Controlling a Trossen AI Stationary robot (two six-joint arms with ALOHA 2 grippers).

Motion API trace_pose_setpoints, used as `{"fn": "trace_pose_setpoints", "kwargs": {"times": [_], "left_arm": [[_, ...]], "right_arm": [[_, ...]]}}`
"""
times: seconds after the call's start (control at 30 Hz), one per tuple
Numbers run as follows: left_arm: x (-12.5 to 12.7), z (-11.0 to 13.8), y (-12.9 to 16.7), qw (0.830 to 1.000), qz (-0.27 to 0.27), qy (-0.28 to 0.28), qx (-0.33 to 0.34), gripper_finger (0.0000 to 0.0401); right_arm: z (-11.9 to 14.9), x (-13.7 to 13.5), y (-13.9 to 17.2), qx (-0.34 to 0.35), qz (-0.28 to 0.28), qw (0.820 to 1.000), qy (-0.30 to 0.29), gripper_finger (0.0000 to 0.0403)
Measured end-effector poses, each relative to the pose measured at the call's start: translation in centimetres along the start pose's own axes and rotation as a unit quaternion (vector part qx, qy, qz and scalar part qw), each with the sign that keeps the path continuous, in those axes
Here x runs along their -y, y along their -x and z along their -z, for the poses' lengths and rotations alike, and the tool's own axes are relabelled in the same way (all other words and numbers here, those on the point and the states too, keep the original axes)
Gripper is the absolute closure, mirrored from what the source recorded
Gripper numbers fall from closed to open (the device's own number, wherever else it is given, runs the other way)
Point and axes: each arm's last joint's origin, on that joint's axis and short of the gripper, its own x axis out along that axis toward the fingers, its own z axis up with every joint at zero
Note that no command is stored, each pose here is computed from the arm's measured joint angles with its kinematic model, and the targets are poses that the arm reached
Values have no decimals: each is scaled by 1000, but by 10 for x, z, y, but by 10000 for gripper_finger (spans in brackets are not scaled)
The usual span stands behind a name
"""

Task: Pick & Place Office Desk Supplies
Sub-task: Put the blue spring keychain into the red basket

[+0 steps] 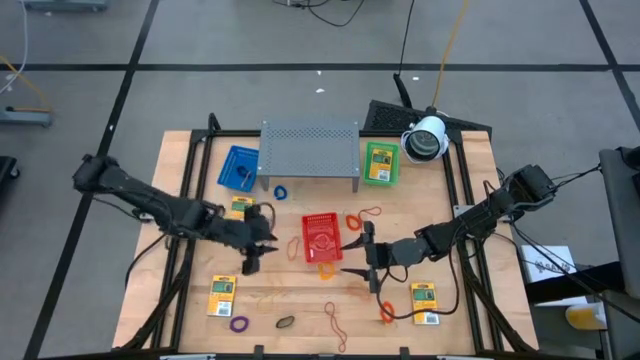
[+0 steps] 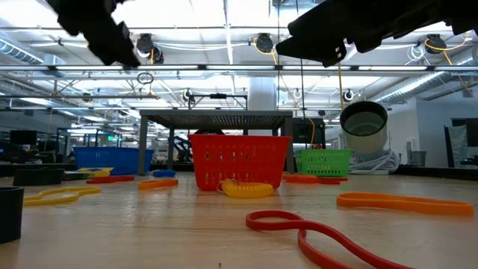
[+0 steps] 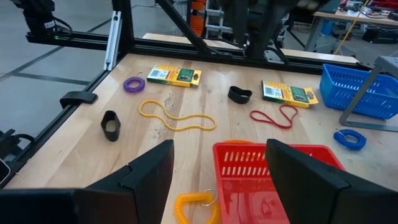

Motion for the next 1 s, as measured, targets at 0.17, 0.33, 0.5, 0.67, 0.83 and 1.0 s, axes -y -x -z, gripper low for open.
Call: {"fn": "trace_pose_setpoints", "kwargs": {"times": [0.17, 0.33, 0.5, 0.67, 0.83, 1.0], "left_arm": [[19, 13, -26, 999, 6, -18, -37, 270], [47, 24, -42, 994, 82, -55, -53, 270], [71, 34, -43, 989, 125, -56, -49, 270], [89, 42, -46, 990, 129, -48, -25, 270], [95, 46, -51, 994, 94, -56, 4, 270], [91, 43, -53, 996, 29, -69, 45, 270]], "right_arm": [[0, 0, 0, 0, 0, 1000, 0, 156], [0, 0, 0, -2, 0, 1000, 1, 156], [0, 0, 0, -2, 0, 1000, 1, 156], [0, 0, 0, -2, 0, 1000, 1, 156], [0, 0, 0, -2, 1, 1000, 1, 156], [1, 0, 0, -7, 1, 1000, 4, 156]]}}
